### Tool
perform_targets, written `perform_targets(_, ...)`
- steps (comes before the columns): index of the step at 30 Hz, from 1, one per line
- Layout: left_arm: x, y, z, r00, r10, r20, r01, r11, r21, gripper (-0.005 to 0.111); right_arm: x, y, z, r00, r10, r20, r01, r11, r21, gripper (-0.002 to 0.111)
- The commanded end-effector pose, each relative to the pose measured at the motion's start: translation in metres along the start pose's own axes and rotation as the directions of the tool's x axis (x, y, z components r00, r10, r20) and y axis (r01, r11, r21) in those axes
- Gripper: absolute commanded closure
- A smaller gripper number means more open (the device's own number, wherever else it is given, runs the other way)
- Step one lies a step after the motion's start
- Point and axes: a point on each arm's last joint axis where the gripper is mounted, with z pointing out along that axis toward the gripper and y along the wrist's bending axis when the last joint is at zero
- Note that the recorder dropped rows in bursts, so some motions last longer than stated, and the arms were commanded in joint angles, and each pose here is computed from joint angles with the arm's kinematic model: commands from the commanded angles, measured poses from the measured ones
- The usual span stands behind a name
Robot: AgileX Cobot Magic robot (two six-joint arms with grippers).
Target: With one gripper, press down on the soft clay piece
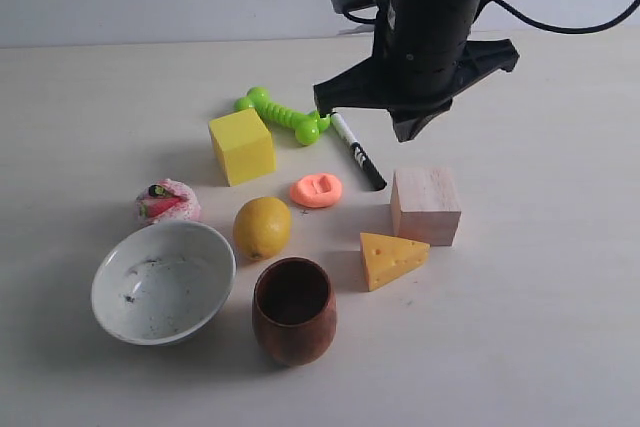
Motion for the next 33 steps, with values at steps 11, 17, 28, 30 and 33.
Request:
perform_targets(11,0.001,0.0,0.0,1.0,0.0,0.006,0.0,1.0,0.002,0.103,-0.014,-0.022,-0.039,0.948,0.102,0.302,-0.132,0.988,0.079,0.108)
perform_targets(17,0.001,0.0,0.0,1.0,0.0,0.006,0.0,1.0,0.002,0.103,0.007,-0.054,-0.097,0.857,0.108,0.504,-0.186,0.977,0.107,0.108)
perform_targets(28,0.001,0.0,0.0,1.0,0.0,0.006,0.0,1.0,0.002,0.103,0.07,-0.146,-0.107,0.781,0.273,0.561,-0.394,0.913,0.104,0.108)
perform_targets(30,0.001,0.0,0.0,1.0,0.0,0.006,0.0,1.0,0.002,0.103,0.084,-0.16,-0.109,0.745,0.297,0.597,-0.422,0.904,0.076,0.108)
perform_targets(33,0.001,0.0,0.0,1.0,0.0,0.006,0.0,1.0,0.002,0.103,0.11,-0.181,-0.112,0.685,0.319,0.654,-0.464,0.884,0.055,0.108)
